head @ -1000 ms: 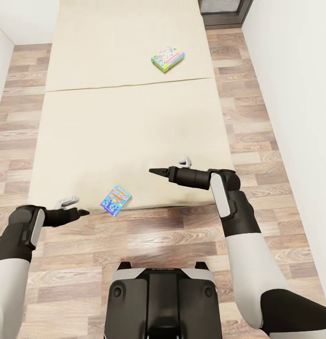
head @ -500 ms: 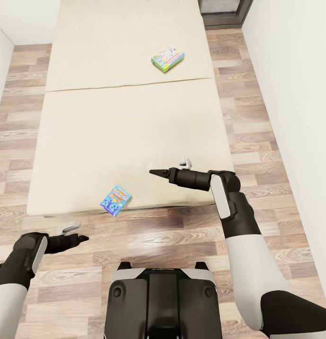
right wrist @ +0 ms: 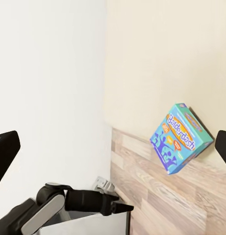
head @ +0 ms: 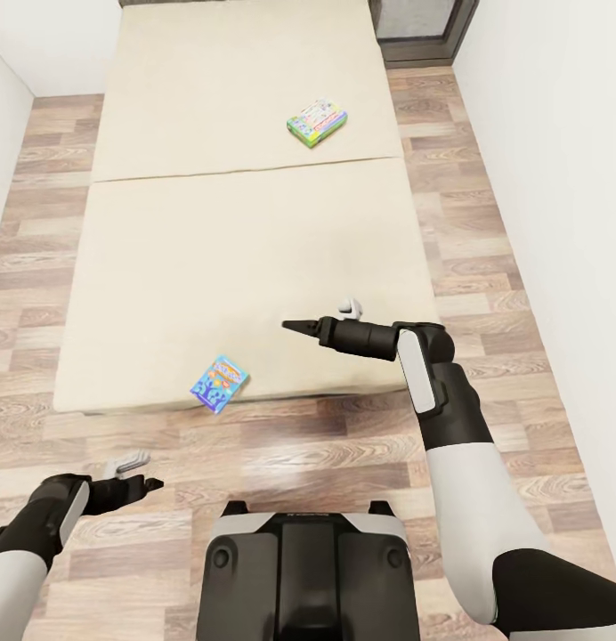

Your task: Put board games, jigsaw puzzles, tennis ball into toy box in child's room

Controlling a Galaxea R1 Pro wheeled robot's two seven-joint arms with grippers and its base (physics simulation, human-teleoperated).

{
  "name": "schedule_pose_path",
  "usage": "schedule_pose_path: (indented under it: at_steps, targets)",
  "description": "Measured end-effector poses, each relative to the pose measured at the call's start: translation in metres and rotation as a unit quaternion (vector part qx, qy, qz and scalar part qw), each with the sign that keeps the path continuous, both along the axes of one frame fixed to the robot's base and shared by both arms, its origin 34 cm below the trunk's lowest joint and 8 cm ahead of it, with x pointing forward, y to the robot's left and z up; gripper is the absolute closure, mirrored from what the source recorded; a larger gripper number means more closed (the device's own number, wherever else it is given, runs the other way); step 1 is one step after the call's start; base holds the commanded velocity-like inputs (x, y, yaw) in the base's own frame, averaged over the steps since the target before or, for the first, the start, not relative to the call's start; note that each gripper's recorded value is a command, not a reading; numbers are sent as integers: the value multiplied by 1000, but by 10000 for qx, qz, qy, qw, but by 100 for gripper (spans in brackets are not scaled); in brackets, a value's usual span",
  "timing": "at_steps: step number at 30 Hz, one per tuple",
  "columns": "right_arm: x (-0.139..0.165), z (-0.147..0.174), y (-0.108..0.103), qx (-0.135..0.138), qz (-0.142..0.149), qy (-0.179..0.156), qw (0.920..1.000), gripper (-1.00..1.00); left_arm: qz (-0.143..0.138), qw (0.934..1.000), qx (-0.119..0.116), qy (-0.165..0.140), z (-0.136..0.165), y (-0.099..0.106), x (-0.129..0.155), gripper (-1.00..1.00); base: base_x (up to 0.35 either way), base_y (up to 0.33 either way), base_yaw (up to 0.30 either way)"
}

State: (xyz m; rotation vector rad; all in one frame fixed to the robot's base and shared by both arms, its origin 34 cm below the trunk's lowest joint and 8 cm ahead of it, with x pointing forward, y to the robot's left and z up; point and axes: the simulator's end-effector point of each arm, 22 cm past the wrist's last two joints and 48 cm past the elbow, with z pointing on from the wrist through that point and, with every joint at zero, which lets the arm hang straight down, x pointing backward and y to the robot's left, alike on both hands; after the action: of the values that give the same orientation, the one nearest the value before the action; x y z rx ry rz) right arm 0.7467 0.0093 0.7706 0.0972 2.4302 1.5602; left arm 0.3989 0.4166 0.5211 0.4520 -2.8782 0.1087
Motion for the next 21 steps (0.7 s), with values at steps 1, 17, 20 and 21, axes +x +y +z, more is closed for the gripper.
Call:
schedule_pose_path:
  at_steps: [1,17,20,21]
  targets:
    - [0,1,0,-1,2,-7,10000,-100,-39,10000,48,25,0,4,-4,-100,0,0,4]
    - [5,16,1,-48,37,-141,9999,-100,-280,9988,402,-3,1,30,-23,-100,0,0,57]
    - [6,19,1,-56,41,-164,9998,-100,-289,9987,408,34,2,30,-27,-100,0,0,79]
    - [6,20,1,-58,40,-172,9998,-100,-292,9987,409,39,2,29,-27,-100,0,0,81]
